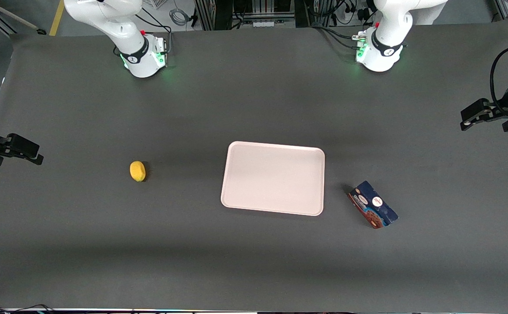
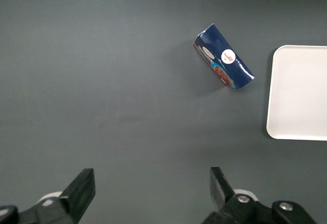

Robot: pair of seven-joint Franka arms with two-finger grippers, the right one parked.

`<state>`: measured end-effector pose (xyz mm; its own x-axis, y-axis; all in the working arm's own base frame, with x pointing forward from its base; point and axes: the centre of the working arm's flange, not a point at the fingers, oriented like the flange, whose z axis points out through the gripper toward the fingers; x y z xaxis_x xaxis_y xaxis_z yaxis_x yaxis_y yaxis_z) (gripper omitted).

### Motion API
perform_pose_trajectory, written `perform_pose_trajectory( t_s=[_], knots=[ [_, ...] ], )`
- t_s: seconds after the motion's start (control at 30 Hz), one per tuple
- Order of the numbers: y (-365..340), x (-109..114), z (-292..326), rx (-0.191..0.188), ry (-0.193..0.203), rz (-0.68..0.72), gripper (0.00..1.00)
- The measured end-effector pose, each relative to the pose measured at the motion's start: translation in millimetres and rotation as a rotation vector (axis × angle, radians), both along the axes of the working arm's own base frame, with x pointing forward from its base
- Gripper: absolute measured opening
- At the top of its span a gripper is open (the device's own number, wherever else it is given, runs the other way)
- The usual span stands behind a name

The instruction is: Place cookie box on tray

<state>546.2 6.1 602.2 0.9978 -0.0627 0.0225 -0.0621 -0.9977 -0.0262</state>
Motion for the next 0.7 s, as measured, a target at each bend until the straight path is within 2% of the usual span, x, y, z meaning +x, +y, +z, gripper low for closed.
perform_pose_trajectory(
  t_s=[0.6, 0.7],
  knots=[
    [0.3, 0.2, -1.7, -0.001, 0.003, 0.009, 1.0],
    [-0.9, 0.3, -1.6, -0.015, 0.001, 0.053, 1.0]
  ],
)
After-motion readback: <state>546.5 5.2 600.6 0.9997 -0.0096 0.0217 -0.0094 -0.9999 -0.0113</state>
